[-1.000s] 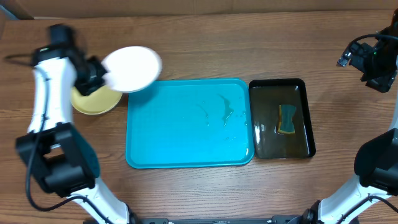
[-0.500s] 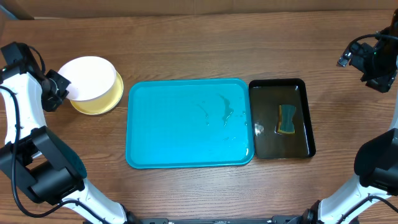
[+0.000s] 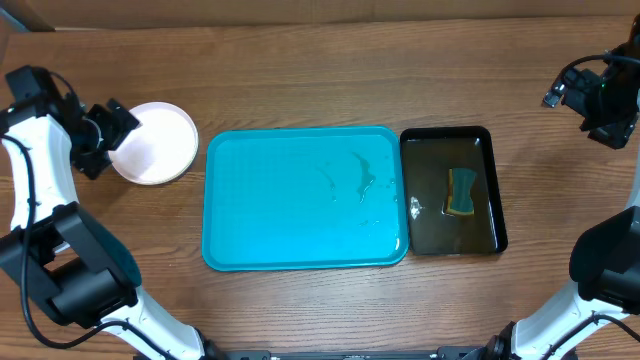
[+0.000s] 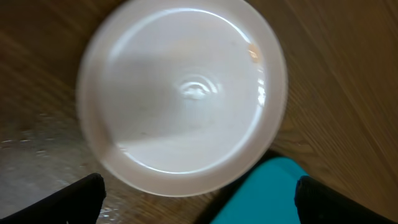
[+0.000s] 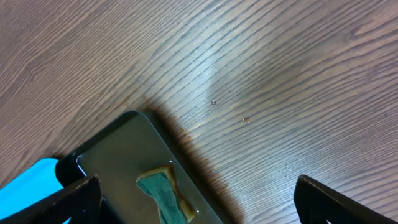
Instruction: Clean dirty plates on tray and stack at the side
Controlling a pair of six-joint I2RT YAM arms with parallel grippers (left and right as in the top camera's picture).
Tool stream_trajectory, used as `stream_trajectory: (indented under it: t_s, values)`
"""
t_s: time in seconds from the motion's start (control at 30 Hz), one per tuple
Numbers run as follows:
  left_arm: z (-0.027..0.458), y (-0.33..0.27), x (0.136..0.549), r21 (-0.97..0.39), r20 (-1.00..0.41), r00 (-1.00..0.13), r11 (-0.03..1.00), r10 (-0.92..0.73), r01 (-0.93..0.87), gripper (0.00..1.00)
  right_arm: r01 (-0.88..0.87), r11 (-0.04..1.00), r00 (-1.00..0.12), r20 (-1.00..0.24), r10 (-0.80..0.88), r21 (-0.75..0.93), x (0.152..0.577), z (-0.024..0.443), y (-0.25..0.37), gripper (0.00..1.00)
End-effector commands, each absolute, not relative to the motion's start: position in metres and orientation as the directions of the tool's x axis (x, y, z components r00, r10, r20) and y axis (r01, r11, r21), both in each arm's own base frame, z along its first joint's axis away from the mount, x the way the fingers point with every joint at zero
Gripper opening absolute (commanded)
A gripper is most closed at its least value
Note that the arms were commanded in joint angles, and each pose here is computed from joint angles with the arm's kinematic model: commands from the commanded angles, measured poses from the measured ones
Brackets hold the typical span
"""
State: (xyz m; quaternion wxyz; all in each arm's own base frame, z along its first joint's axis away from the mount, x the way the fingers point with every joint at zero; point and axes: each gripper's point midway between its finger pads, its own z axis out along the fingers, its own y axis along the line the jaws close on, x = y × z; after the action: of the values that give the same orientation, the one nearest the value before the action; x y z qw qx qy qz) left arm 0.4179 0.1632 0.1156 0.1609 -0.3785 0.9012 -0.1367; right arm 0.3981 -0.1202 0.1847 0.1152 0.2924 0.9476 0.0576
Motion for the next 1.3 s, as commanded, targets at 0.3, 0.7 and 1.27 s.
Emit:
stream_trajectory:
  t_s: [0.3, 0.7, 1.27]
  values:
    - [0.128, 0.082, 0.439, -0.423, -0.216, -0.820, 0.808, -0.530, -0.410, 1.00, 0.542, 0.820, -0.794, -0.207, 0.571, 0.184, 0.399, 0.193, -0.121, 1.00]
    - [0.128, 0.078, 0.439, -0.422, -0.216, -0.825, 0.812, -0.523, -0.404, 1.00, 0.542, 0.820, -0.794, -0.207, 0.571, 0.184, 0.399, 0.193, -0.121, 1.00]
    - [0.128, 0.078, 0.440, -0.422, -0.217, -0.825, 0.812, -0.523, -0.403, 1.00, 0.264, 0.930, -0.767, -0.529, 0.362, 0.254, 0.368, 0.326, -0.023, 1.00]
